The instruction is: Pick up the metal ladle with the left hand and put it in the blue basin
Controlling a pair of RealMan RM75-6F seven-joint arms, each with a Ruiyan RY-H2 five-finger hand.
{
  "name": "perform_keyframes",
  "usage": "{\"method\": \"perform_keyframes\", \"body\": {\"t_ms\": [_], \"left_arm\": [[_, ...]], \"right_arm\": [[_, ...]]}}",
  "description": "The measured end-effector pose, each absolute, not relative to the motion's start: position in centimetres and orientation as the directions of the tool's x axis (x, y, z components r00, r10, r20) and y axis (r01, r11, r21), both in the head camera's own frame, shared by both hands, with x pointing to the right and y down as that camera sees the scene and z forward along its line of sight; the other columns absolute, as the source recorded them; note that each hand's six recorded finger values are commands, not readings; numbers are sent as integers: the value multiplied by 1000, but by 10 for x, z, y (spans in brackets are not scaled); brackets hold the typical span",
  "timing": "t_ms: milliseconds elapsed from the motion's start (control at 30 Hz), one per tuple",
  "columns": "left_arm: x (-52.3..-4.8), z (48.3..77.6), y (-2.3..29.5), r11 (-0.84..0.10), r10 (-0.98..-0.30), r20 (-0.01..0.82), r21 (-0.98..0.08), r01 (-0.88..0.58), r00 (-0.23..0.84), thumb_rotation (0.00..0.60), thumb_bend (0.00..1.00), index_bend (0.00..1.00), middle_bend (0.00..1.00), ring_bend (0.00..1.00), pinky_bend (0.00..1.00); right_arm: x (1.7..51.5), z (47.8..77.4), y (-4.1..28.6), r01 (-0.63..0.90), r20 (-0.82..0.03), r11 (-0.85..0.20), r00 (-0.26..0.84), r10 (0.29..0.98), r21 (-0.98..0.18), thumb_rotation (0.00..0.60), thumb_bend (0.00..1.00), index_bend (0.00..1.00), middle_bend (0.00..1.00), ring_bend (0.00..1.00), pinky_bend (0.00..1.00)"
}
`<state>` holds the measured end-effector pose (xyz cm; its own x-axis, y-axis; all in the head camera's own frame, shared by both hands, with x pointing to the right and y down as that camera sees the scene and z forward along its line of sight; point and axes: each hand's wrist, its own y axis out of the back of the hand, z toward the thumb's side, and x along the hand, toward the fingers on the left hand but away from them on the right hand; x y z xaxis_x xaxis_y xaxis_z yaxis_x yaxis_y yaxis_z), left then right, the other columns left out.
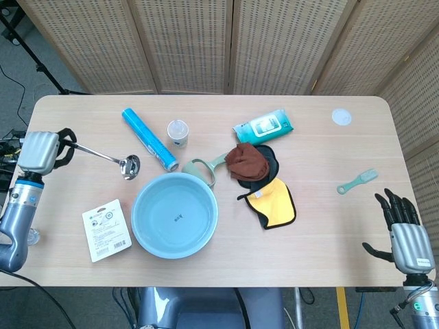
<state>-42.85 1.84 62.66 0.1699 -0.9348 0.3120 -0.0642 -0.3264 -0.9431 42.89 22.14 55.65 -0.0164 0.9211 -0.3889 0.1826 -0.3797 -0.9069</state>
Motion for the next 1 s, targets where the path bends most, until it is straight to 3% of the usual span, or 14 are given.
{"method": "perform_keyframes", "body": {"t_ms": [167,367,633,1000], "left_arm": [[-374,596,32,-333,-898,294,-940,-68,327,600,537,888,1000,917,909],[-311,581,50,-315,-824,313,-946,76,472,600,536,890,1000,917,909],[-249,599,65,-287,-729,404,-913,289,553,600,537,899,1000,917,909],[-210,635,83,-350,-661,504,-862,365,556,600,537,913,1000,917,909]], "right_arm": [[433,554,219,195,-385,-373,-26,922,-907,600,0,0,0,0,0],[436,551,218,203,-381,-367,-33,924,-908,600,0,0,0,0,0],[438,554,218,201,-392,-378,-37,919,-904,600,0,0,0,0,0],[441,562,218,190,-413,-397,-53,909,-898,600,0,0,0,0,0]]}}
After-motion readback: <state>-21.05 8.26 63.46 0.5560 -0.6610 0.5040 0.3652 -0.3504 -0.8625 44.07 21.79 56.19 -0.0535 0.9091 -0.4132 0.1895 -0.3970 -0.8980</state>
